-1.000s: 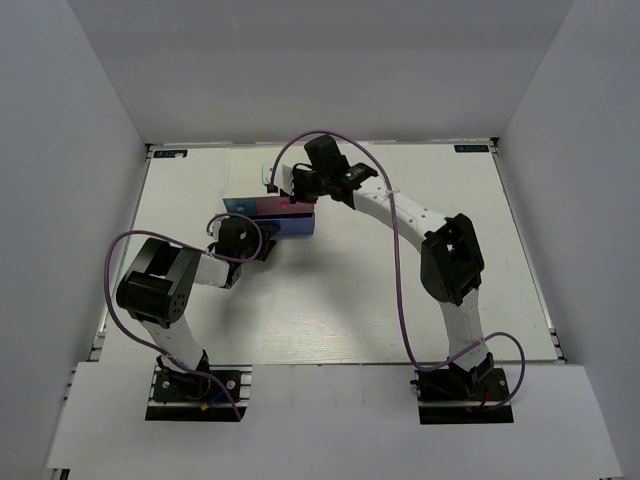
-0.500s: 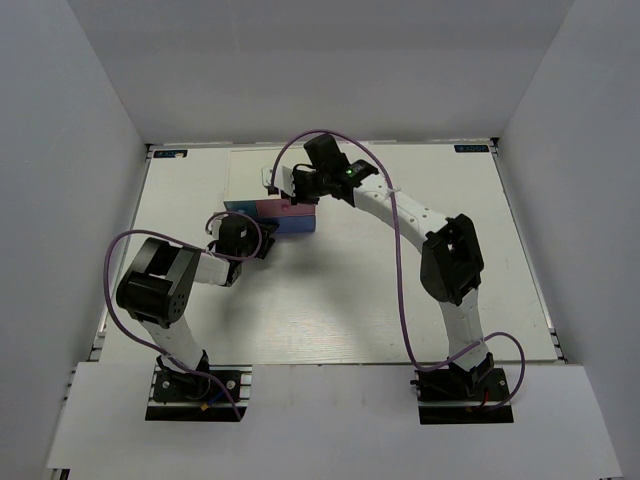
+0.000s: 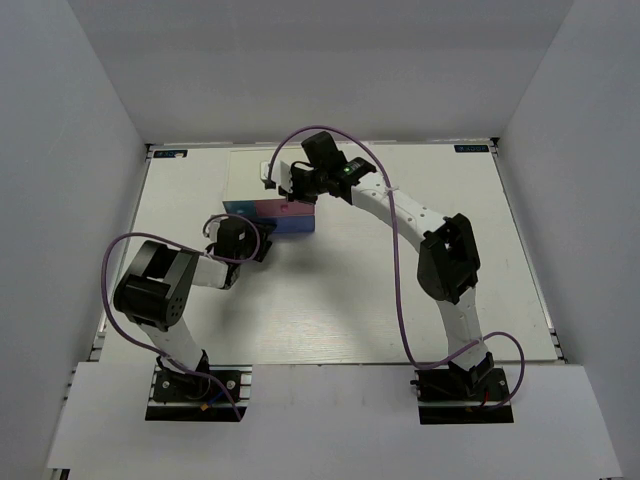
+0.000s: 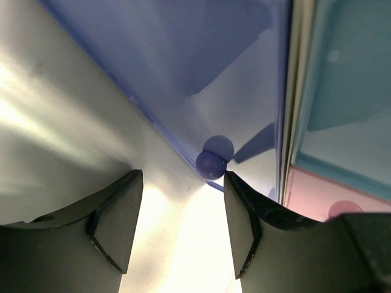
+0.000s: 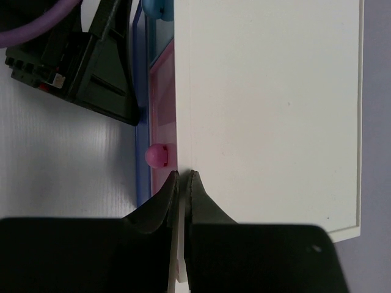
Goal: Sort the stationery into containers
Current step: Close the drawer in the storage box, then reset both arms
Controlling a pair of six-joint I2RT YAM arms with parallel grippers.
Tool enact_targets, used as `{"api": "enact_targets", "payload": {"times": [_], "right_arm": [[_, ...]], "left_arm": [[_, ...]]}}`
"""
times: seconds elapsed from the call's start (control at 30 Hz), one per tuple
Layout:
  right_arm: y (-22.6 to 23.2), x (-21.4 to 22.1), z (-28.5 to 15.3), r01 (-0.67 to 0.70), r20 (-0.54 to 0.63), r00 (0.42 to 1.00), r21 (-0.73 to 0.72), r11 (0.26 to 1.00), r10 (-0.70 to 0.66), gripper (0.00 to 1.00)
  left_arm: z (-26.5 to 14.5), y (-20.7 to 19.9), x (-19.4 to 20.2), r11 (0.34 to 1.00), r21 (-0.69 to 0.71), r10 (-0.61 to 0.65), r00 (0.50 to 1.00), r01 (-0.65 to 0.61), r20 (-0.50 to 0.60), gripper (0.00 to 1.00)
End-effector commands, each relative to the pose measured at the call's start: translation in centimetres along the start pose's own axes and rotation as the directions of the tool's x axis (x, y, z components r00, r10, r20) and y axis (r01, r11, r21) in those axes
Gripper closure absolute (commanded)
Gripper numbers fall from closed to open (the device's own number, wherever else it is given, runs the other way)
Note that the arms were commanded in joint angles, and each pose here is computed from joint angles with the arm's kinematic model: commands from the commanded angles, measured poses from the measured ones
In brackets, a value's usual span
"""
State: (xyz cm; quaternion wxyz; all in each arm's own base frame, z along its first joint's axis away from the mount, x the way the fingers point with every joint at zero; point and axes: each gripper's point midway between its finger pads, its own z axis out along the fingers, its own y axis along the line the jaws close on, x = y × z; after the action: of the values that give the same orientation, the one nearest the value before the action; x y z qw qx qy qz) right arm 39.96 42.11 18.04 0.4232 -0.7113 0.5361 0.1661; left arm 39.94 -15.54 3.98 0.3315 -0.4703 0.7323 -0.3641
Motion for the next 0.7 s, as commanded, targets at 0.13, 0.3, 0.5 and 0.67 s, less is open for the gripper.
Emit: {"api": "enact_targets", "payload": {"times": [0.13,0.3,0.5,0.67], "right_arm": [[5.5,2.4,2.0,-0.231,-0.125,0.968,-0.121,0.965,0.216,1.0],[5.7,2.0,2.1,-0.244,-0.125,0.965,-0.113,0.963,0.23,1.0],[5.3,1.7,2.2,-0.243,-0.121,0.965,-0.091,0.966,0.231,1.0],[5.2,1.7,2.2,-0.243,-0.118,0.965,-0.092,0.966,0.232,1.0]], "left_arm": [[-1.5,-1.7,-1.5,0.999,0.053,-0.006,0.998,0.003,0.057,0.33],[-2.9,-1.8,-0.5,0.996,0.073,0.046,0.999,-0.047,0.005,0.31],[-6.5,0.7,1.4,0.988,0.049,0.153,0.984,-0.149,-0.091,0.28],[-10.9,4.5,2.7,0.97,0.024,0.243,0.959,-0.242,-0.147,0.27]]}}
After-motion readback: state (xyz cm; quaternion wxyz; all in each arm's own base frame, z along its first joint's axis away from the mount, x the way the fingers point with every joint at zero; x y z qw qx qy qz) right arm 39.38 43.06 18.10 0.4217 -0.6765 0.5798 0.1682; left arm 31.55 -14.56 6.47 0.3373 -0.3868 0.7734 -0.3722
